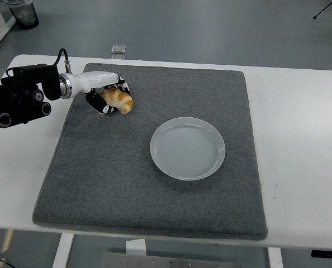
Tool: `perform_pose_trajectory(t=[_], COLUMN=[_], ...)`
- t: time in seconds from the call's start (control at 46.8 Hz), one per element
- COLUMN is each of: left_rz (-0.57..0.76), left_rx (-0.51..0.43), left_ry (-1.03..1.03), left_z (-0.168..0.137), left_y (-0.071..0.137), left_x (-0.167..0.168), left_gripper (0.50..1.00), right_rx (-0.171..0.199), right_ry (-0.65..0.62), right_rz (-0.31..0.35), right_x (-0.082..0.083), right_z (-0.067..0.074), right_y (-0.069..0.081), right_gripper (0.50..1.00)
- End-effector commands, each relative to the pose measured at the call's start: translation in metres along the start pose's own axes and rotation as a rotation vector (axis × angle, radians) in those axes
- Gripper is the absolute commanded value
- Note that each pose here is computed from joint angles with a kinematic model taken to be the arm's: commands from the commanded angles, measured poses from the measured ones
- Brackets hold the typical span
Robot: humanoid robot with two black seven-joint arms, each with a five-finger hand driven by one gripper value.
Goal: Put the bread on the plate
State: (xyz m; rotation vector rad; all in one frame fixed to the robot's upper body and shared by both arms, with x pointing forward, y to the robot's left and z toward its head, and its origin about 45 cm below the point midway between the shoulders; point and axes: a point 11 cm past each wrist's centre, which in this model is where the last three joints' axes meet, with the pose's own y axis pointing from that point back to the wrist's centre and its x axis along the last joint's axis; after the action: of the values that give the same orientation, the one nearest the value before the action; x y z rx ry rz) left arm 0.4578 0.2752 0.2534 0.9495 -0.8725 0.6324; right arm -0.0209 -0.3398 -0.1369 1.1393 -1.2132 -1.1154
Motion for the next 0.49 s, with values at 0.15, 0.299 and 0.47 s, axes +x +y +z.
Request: perform_pose_trajectory(t=[0.15, 0.299, 0.47], left_rz=[0.083, 0.135, 0.169], left_rx=[-0.042, -0.061, -0.088], left_ry=[0.03, 0.036, 0.044], left_z=[0.015, 0.023, 0.032], left_y=[0.012, 0.028, 0.045], left_x=[0.052, 0.099, 0.139], left_gripper=[0.5, 0.5, 0.5], right_rx=[0.0, 0.0, 0.0], right_ry=[0.0, 0.0, 0.0], right_rz=[-0.001, 0.0, -0.001], right_x=[0.0, 0.0, 0.0], right_z=[0.0, 0.0, 0.0], right_y=[0.0, 0.0, 0.0], right_gripper=[0.954, 0.952, 0.952])
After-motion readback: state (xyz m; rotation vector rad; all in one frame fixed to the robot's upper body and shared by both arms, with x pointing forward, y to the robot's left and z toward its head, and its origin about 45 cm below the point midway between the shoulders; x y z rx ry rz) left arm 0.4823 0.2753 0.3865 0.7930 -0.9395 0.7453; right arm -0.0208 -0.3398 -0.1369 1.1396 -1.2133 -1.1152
